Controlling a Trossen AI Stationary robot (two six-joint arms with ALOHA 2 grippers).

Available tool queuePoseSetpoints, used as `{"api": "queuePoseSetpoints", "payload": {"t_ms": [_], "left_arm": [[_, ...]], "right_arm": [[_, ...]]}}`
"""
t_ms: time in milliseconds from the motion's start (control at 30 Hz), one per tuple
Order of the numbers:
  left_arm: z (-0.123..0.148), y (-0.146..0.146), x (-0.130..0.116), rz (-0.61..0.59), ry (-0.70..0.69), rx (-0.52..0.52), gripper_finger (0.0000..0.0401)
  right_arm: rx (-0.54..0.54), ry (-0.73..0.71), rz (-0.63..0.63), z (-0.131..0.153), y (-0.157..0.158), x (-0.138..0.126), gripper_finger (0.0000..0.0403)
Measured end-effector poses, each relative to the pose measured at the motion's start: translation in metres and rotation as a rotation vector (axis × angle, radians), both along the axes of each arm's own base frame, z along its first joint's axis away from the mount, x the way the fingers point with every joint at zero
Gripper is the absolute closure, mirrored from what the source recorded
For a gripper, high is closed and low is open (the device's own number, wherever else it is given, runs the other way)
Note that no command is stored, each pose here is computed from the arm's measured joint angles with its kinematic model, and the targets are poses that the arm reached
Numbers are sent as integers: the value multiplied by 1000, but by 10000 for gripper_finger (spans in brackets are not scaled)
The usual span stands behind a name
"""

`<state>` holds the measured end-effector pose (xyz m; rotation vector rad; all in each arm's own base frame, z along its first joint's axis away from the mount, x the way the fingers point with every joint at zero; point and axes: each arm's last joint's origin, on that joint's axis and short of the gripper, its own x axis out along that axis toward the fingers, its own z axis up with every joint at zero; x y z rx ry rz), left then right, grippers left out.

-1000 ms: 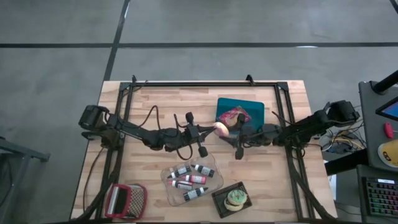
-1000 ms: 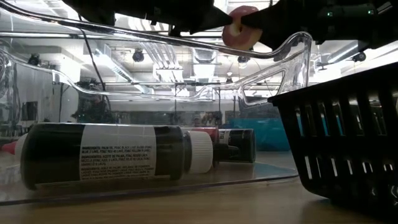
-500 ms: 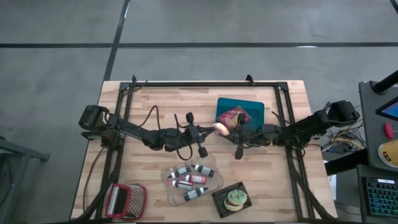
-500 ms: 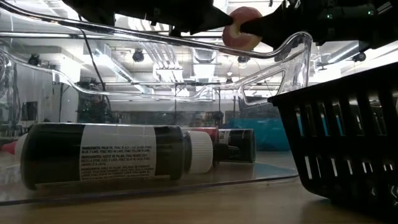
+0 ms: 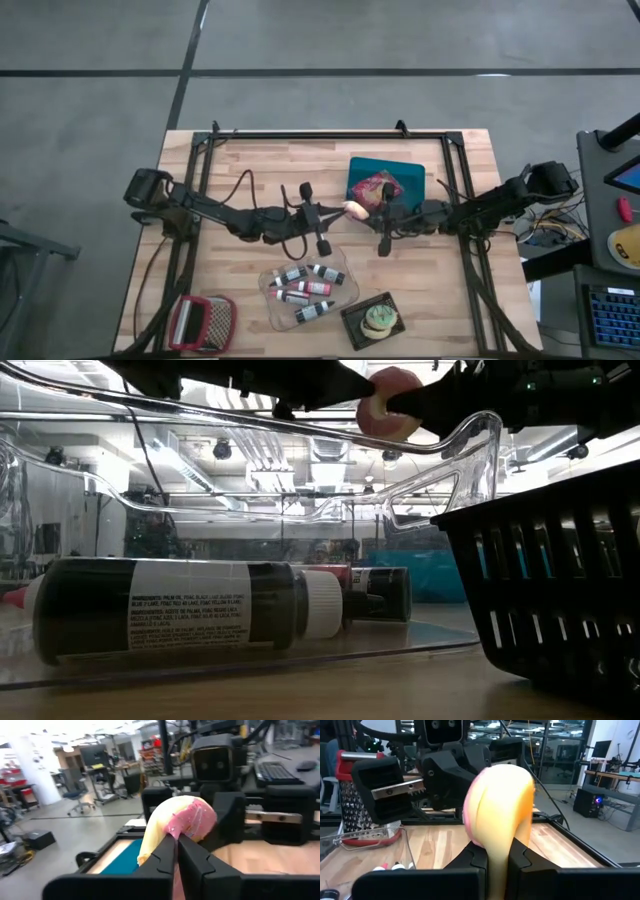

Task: Pick & Place Food Item
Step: Put the pink donut into the black basket

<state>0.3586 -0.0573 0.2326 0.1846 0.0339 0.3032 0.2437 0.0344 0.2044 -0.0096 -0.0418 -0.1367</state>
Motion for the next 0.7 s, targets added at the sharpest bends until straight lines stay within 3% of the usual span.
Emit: {"api": "queuePoseSetpoints", "payload": {"t_ms": [433,700], "left_arm": [[30,-4,-36,-63,167,-92,213],[37,-10,-60,-82,297,-91,180]], "right_arm": [[-10,5,5,0,0,0,392],[16,49,96,-4,5,-1,392]]}}
